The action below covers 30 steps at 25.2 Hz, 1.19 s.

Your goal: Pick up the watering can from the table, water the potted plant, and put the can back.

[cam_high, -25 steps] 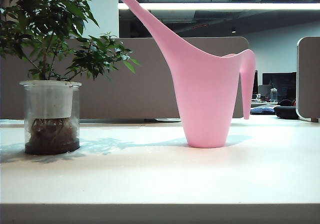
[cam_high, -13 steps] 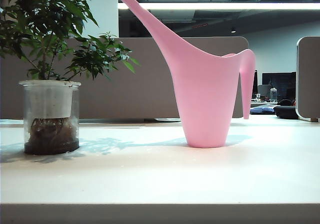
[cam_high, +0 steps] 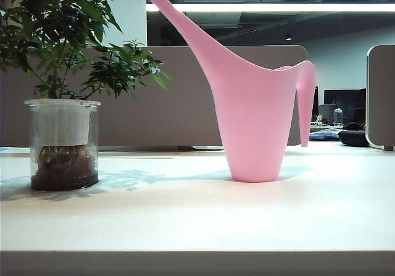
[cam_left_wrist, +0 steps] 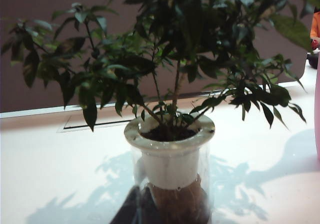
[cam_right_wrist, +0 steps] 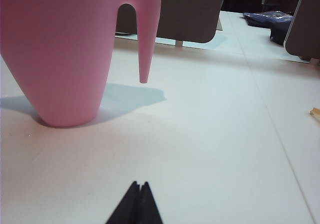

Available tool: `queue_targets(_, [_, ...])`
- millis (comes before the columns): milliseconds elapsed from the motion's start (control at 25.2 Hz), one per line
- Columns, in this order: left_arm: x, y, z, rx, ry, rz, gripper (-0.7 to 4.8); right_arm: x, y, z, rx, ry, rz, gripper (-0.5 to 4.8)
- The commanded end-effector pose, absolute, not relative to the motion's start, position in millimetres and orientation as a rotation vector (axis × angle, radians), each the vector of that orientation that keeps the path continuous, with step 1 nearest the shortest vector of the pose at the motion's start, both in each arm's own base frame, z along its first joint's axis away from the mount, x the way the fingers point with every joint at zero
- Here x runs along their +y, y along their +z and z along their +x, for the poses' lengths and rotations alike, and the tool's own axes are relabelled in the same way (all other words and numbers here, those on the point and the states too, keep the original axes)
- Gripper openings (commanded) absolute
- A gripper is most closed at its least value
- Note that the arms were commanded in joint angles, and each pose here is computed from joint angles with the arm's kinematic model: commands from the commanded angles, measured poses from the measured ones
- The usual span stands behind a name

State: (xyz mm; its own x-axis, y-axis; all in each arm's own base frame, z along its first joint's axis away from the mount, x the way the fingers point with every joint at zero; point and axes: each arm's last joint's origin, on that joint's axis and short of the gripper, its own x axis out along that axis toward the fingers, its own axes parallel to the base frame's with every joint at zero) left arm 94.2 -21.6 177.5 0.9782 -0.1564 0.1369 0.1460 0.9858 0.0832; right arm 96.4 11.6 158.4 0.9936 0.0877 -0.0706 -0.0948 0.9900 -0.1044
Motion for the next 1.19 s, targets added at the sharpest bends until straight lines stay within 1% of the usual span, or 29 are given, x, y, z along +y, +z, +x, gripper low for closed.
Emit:
queue_targets(40, [-21.8,177.6,94.1,-0.136,-0.158,0.075,-0.05,11.6,158.5,96.7,0.051,0.087,-0.107,-0.08])
queue_targets(914, [-21.8,177.5,94.1,-0.135,-0.158,0.075,-0.05,11.4,158.6,96.7,0.050,0.085,-0.107,-0.08])
queue_targets(1192, [-19.2,177.5,94.7,-0.134,-0.136,0.077,-0.05,8.0,158.6,97.1,0.052,0.050,-0.106,-0.08])
